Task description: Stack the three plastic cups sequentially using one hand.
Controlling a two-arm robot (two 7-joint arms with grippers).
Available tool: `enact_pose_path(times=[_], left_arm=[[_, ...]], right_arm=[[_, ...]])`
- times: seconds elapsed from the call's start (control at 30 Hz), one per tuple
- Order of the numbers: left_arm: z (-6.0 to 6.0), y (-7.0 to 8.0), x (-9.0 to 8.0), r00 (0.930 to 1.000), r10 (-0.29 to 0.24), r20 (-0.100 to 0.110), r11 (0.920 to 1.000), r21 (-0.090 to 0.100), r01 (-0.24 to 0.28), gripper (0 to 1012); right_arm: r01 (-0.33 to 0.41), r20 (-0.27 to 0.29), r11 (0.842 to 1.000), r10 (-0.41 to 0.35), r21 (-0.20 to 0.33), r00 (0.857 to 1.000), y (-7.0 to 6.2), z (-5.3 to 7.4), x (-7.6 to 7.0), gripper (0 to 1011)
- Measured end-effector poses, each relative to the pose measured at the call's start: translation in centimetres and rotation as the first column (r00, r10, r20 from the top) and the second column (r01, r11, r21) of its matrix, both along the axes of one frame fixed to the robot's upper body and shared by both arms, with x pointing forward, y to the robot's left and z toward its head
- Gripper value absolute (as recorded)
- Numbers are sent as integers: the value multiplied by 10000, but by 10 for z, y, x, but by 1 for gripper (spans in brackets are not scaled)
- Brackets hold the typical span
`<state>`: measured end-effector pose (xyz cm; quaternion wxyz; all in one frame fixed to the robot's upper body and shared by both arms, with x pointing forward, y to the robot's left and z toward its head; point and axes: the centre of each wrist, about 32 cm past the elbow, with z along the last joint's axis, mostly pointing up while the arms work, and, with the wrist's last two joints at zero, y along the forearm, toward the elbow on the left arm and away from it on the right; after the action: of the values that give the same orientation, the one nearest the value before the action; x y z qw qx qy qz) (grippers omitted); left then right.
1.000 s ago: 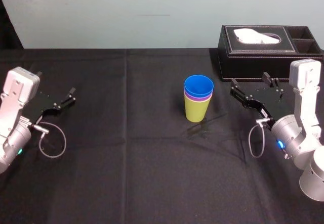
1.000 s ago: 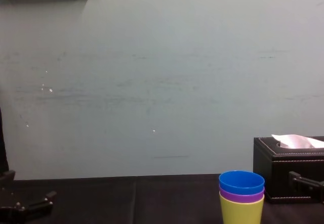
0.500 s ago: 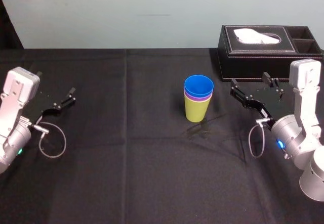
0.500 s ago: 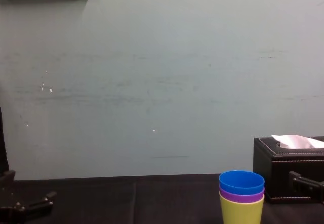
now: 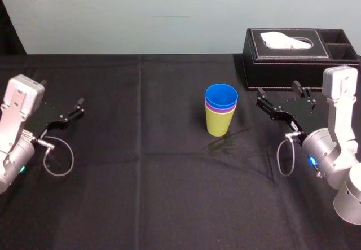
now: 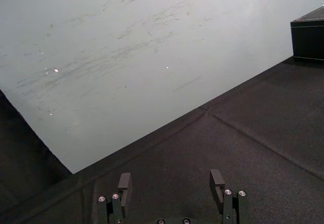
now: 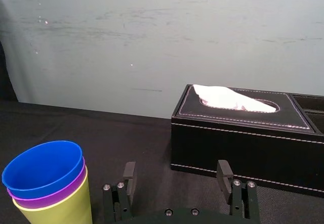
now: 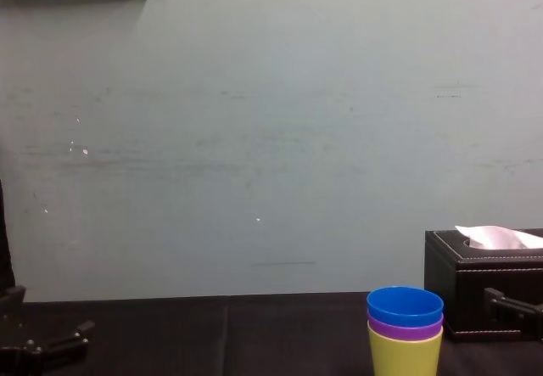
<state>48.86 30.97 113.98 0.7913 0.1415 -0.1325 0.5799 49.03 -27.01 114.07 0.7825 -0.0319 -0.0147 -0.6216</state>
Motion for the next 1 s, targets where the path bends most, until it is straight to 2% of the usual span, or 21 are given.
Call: enact_pose_path(times=[1.0], left_arm=[[0, 0, 0, 10000, 0, 0, 10000, 0, 0, 1011]], right_arm=[[1, 0, 10000, -1, 0, 10000, 0, 0, 0, 1000]])
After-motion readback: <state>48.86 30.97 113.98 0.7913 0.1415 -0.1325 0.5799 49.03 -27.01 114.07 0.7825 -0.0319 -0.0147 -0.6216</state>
